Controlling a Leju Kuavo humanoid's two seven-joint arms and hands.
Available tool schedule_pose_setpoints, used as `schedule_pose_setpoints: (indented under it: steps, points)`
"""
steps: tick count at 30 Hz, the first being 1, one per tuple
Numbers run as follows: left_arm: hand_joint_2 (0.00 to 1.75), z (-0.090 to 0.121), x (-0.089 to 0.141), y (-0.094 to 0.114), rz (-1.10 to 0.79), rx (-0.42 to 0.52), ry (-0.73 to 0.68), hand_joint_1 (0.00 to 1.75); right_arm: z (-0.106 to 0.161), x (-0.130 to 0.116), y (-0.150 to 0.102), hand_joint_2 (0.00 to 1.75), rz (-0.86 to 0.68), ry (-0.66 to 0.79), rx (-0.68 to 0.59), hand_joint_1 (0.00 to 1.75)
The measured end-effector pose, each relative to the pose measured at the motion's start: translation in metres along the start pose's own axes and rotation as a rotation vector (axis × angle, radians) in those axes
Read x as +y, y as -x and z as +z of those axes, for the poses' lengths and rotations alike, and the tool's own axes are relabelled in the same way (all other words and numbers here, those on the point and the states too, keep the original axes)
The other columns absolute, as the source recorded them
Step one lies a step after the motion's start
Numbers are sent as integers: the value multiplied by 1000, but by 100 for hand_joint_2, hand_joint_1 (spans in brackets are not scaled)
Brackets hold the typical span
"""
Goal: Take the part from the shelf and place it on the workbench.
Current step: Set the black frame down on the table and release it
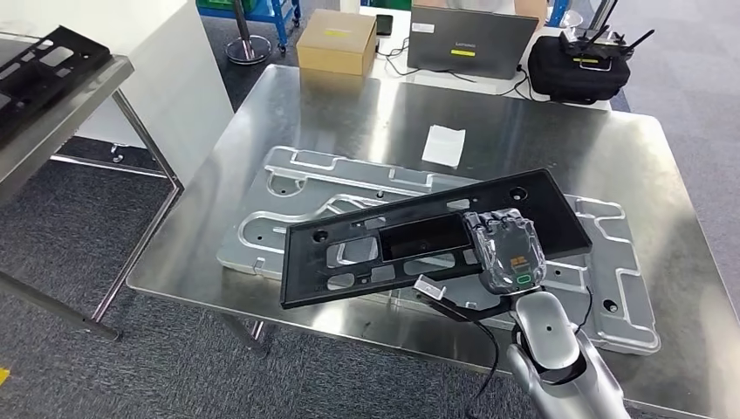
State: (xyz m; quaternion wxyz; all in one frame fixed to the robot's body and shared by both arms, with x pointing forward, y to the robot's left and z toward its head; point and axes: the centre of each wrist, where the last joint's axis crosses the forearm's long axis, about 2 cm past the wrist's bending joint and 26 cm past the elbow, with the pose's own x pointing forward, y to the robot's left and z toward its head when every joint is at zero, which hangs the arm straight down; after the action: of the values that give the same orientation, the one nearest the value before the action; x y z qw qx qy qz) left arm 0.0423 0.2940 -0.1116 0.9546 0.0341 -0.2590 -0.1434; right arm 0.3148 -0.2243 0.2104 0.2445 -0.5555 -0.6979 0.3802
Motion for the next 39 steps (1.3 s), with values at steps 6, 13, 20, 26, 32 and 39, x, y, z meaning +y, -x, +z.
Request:
schedule_pose_setpoints:
  steps: [6,13,20,26,32,39]
  points:
    - [0,-1,1,-2,-3,-12,-9,0,4,2,3,175,-6,-4,16,175]
    - [0,-1,3,-1,-3,-8,-12,0,16,7,2,175,-24,-34,36,175]
    - [0,0,4,0,-3,-9,-12,0,24,11,9,175,-30,-46,82,175]
    - [0,0,4,0,-4,-9,-11,0,36,17,13,175,-35,-79,116,175]
    - [0,-1,4,-1,-2,-9,-11,0,39,19,16,175,-42,-84,140,175]
    - [0,0,6,1,1,-4,-14,0,45,22,17,175,-57,-88,170,175]
